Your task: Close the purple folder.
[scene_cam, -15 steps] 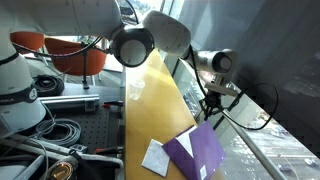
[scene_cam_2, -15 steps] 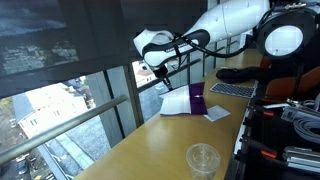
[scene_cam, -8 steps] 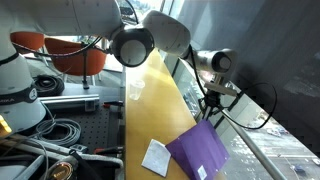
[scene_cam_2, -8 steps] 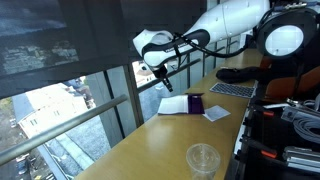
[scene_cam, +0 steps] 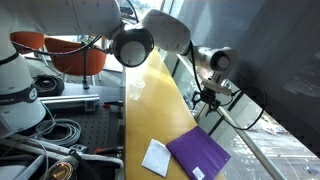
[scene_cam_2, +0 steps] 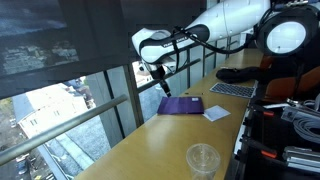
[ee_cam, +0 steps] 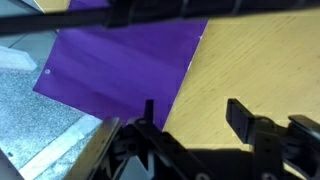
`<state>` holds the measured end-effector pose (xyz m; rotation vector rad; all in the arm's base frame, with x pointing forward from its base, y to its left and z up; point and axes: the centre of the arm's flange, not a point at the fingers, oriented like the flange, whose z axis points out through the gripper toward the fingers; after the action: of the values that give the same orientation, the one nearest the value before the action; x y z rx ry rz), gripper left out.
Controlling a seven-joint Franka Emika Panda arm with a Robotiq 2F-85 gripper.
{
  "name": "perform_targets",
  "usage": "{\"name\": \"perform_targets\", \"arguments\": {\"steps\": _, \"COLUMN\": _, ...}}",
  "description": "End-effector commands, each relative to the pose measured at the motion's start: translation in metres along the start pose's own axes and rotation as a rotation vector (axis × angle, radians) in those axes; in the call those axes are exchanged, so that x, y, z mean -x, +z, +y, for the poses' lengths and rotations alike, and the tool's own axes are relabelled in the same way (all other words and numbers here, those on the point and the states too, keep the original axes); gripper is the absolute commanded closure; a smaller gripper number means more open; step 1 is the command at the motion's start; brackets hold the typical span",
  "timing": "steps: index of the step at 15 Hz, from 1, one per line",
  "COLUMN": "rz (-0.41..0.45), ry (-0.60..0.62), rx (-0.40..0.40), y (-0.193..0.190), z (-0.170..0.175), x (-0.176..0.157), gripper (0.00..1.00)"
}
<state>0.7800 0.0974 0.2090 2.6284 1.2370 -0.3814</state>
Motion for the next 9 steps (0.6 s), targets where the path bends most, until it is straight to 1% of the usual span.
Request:
{"name": "perform_targets", "arguments": {"steps": 1, "rz": 0.12, "ry": 0.014, "rx": -0.036, "y": -0.004, "z": -0.059, "x": 0.046, "gripper": 0.0}}
{"name": "perform_targets", "arguments": {"steps": 5, "rz": 0.185, "ry": 0.067, "rx": -0.003, "y": -0.017, "z": -0.061, "x": 0.038, "gripper": 0.0}}
{"name": "perform_targets", "arguments": {"steps": 6, "rz": 0.136, "ry": 0.038, "rx": -0.015, "y": -0.018, "z": -0.009, "x": -0.018, "gripper": 0.0}}
{"name": "perform_targets", "arguments": {"steps": 9, "rz": 0.153, "ry": 0.056, "rx": -0.005, "y": -0.023, "z": -0.008, "x": -0.02, "gripper": 0.0}}
